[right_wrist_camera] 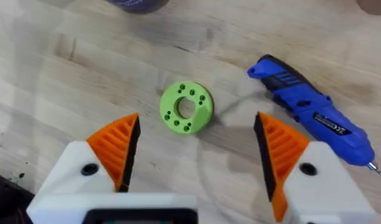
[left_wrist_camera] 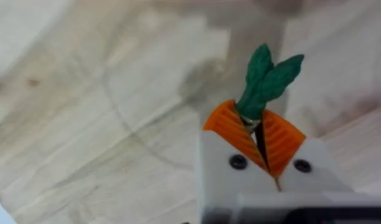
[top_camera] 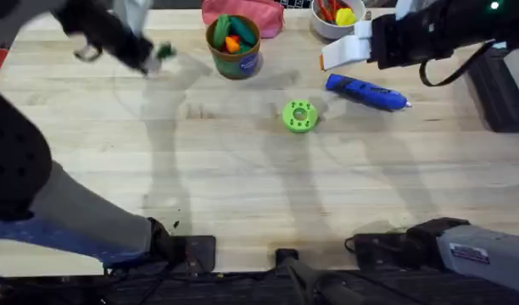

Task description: Pick up the gripper from the table and insert it into the empty holder that is missing its gripper. Then pick up a screw, insert it into the mounting hole, and use the screwdriver to tighten it. Finally, clean up the table by picking up the vegetable and placing it into the bucket.

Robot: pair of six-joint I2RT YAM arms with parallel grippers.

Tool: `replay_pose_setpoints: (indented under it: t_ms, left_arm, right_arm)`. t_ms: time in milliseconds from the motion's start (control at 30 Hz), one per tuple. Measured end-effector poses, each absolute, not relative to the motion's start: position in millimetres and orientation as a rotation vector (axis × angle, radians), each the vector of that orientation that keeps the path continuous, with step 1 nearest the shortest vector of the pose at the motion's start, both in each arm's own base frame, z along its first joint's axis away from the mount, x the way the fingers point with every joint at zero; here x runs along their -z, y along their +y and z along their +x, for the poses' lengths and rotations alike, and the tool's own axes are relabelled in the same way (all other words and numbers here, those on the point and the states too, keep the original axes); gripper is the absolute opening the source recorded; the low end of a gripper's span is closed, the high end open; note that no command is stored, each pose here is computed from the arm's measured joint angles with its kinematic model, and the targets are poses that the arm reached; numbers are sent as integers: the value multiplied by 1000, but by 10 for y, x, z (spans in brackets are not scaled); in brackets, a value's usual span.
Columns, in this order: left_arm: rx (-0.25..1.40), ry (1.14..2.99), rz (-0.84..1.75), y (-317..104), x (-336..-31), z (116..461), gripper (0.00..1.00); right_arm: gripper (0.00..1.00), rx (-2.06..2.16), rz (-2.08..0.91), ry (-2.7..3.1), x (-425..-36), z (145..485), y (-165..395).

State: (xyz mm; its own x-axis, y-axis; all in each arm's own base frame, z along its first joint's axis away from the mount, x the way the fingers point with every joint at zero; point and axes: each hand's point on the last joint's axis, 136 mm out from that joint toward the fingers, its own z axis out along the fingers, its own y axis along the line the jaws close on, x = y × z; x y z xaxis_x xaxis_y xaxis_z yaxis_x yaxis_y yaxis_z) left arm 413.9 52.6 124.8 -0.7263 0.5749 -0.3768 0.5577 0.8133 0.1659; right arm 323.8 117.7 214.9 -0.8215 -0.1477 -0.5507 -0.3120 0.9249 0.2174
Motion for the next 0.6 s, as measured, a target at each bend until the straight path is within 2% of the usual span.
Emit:
replay_pose_setpoints:
  t_ms: [133,233,400,600]
  left_arm:
    - [-3,2435,716,282,-1859,4424,21]
    - [71,2337,680,-3,-2157,4557,20]
    - [197,2293,697,-518,-2216,4598,19]
    - [271,2262,788,-1053,-2090,4655,19]
  right_arm:
    - [993,-405,-328,2536,-2149,3238,1177]
    - [993,-406,-328,2536,-2149,3238,1177]
    - [993,-406,-328,2536,-2149,3238,1177]
    - [994,-406,-328,2535,-2150,3240,1177]
